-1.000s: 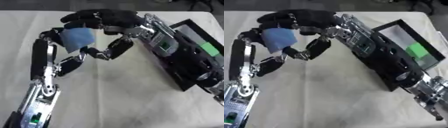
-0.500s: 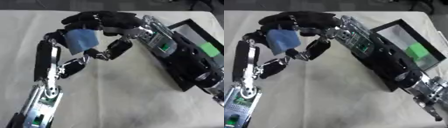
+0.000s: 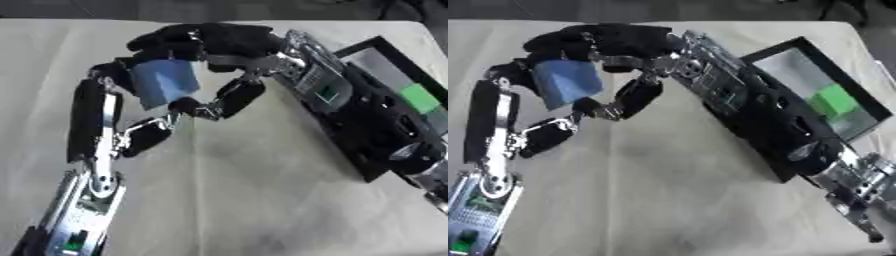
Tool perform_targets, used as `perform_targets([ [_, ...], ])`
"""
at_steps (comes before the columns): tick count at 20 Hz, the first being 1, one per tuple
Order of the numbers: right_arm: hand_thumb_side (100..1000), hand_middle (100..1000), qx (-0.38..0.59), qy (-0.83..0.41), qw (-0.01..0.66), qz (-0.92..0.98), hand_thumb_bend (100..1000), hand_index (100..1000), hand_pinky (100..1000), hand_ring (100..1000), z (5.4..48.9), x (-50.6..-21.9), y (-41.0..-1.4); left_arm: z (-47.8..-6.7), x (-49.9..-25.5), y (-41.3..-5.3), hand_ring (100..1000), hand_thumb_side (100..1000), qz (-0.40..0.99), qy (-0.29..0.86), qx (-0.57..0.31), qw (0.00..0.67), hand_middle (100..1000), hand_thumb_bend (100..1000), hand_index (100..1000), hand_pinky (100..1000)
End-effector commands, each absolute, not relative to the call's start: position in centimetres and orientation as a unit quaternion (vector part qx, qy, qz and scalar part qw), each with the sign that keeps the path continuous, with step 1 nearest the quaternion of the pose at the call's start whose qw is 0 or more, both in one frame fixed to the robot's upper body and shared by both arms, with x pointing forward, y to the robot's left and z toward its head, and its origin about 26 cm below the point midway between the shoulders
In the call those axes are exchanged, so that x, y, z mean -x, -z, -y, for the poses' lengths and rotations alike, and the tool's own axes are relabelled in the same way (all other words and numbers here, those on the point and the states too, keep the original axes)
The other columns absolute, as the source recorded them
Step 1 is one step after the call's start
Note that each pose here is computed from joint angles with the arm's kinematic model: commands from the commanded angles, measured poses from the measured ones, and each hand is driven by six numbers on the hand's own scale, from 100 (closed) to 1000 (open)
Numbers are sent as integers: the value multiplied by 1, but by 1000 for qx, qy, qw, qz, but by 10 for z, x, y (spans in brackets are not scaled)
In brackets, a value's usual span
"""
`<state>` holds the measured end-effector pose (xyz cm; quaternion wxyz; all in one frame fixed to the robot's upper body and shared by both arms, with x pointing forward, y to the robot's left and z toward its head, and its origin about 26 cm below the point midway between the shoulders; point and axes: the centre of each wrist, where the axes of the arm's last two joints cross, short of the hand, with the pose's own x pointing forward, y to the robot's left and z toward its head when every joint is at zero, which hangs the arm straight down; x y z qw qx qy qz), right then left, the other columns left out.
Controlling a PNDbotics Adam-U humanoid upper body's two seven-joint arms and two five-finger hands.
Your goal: Pick up the objects with one hand, pass them to the other hand, and then place them into the box on the other side of the table.
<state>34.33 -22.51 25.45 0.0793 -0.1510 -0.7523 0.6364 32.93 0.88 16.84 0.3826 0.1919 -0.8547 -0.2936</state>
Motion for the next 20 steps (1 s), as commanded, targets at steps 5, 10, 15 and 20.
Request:
perform_targets([
  [5, 258, 936, 173, -627, 77, 756, 100, 1000, 1000, 878, 232, -343, -263, -4, -324, -180, 516, 161, 867, 284, -187, 364, 359, 100, 462, 743],
  [10, 251, 935, 174, -624, 81, 757, 100, 1000, 1000, 874, 233, -344, -262, -4, -323, -181, 517, 159, 869, 285, -187, 359, 359, 100, 462, 743],
  [15, 241, 941, 168, -626, 87, 756, 100, 1000, 1000, 876, 233, -344, -262, -3, -323, -180, 517, 160, 869, 288, -188, 356, 358, 100, 462, 743],
  [20, 235, 948, 162, -634, 99, 749, 100, 1000, 1000, 878, 234, -345, -260, -2, -322, -181, 517, 156, 871, 288, -189, 351, 357, 100, 461, 744],
])
